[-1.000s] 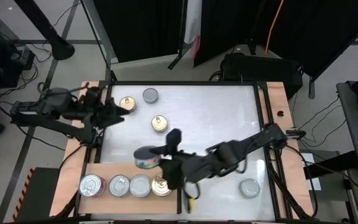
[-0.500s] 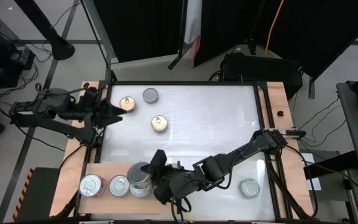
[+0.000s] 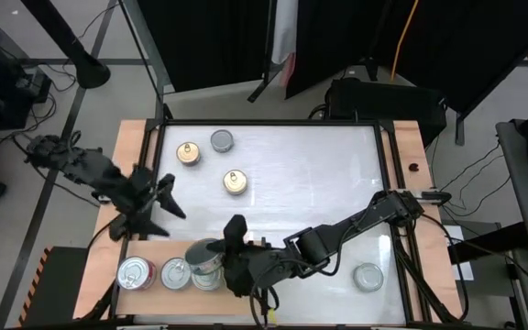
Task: Stack canned seafood by type on shelf
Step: Stack the green white tuna can on top of the other green white tuna cans on the shelf
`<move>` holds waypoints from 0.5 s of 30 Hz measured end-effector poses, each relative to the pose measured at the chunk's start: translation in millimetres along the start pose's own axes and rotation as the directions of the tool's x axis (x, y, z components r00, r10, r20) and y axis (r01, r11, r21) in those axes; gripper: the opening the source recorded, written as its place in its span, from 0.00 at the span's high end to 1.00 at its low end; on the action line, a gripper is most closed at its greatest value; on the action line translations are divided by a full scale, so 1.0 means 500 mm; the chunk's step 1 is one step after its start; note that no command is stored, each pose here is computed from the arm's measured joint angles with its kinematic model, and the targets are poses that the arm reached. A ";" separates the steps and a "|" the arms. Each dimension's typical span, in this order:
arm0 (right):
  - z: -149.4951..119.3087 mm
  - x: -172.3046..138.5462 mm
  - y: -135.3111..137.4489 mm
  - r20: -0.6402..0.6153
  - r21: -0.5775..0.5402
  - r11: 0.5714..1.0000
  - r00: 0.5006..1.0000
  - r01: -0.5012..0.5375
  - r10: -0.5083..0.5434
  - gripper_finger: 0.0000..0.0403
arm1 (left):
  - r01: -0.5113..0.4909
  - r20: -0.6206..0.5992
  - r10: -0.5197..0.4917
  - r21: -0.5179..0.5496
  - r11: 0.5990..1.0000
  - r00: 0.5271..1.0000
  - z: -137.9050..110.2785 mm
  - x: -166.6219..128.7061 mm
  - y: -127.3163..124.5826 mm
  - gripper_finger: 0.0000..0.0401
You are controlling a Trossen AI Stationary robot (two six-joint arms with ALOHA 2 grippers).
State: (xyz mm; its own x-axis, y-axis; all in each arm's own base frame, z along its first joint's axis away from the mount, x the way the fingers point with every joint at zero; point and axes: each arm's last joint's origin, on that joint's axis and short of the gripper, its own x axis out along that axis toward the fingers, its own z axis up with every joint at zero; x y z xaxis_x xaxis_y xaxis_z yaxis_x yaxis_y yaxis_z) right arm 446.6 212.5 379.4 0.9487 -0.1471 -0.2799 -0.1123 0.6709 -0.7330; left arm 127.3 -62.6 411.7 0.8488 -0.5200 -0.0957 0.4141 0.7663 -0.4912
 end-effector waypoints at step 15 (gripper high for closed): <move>-0.006 0.003 -0.013 -0.022 0.266 0.964 1.000 0.022 -0.017 0.68 | -0.017 -0.166 0.114 0.494 0.869 0.980 0.015 0.054 -0.096 0.23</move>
State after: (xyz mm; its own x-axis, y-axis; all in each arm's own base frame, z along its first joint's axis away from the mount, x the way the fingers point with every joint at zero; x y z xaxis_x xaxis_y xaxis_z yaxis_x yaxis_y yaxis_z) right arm 447.7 205.5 381.8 0.9436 -0.1748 -0.2813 -0.0082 0.8369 -0.5474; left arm 132.7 -110.3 439.3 0.8240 -0.4849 -0.2931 0.5077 0.8615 0.0022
